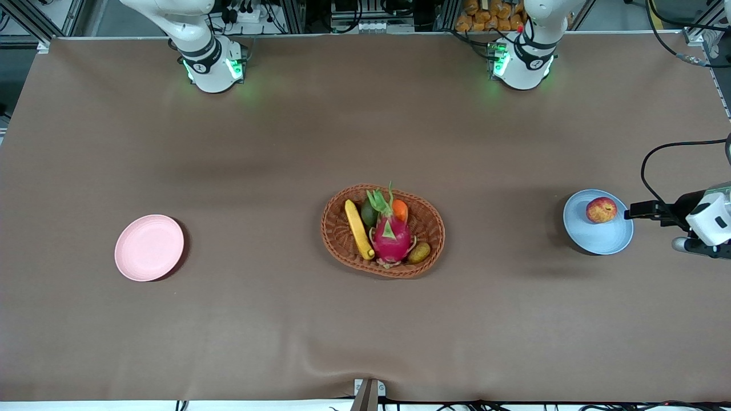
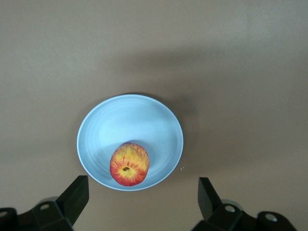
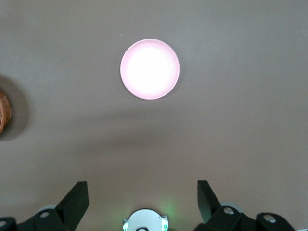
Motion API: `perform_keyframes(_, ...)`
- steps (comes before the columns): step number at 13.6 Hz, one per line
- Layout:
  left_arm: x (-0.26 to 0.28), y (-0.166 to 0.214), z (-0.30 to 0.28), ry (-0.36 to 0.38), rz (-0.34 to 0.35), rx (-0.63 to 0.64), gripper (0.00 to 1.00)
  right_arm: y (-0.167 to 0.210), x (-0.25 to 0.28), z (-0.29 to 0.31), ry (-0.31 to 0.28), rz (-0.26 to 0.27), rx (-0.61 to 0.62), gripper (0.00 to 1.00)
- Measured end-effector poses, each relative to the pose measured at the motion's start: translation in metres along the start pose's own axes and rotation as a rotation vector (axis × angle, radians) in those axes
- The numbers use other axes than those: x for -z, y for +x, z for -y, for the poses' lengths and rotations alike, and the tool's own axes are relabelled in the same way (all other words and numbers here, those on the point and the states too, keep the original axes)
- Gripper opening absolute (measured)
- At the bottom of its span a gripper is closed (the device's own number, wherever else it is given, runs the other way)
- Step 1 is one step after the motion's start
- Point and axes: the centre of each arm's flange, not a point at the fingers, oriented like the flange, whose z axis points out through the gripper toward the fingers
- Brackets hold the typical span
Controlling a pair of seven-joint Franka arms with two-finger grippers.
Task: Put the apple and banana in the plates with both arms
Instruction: 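Open the left gripper and draw it back from the plate, then move the right gripper over the basket toward the yellow banana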
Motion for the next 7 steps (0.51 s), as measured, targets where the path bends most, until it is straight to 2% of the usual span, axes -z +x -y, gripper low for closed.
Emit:
perform_keyframes(2, 0.012, 0.003, -0.002, 0.007, -0.024, -0.004, 1.0, -0.001, 0.004, 0.048, -0.008, -0.006, 0.093, 1.0)
perform_keyframes(5, 0.028, 0.009, -0.01, 0.015, -0.056, -0.019, 1.0, -0.025, 0.026, 0.138, -0.021, -0.054, 0.268, 1.0)
perform_keyframes(7, 0.04, 0.017, -0.025, 0.055, -0.07, -0.057, 1.0, -0.038, 0.032, 0.174, -0.023, -0.071, 0.346, 1.0)
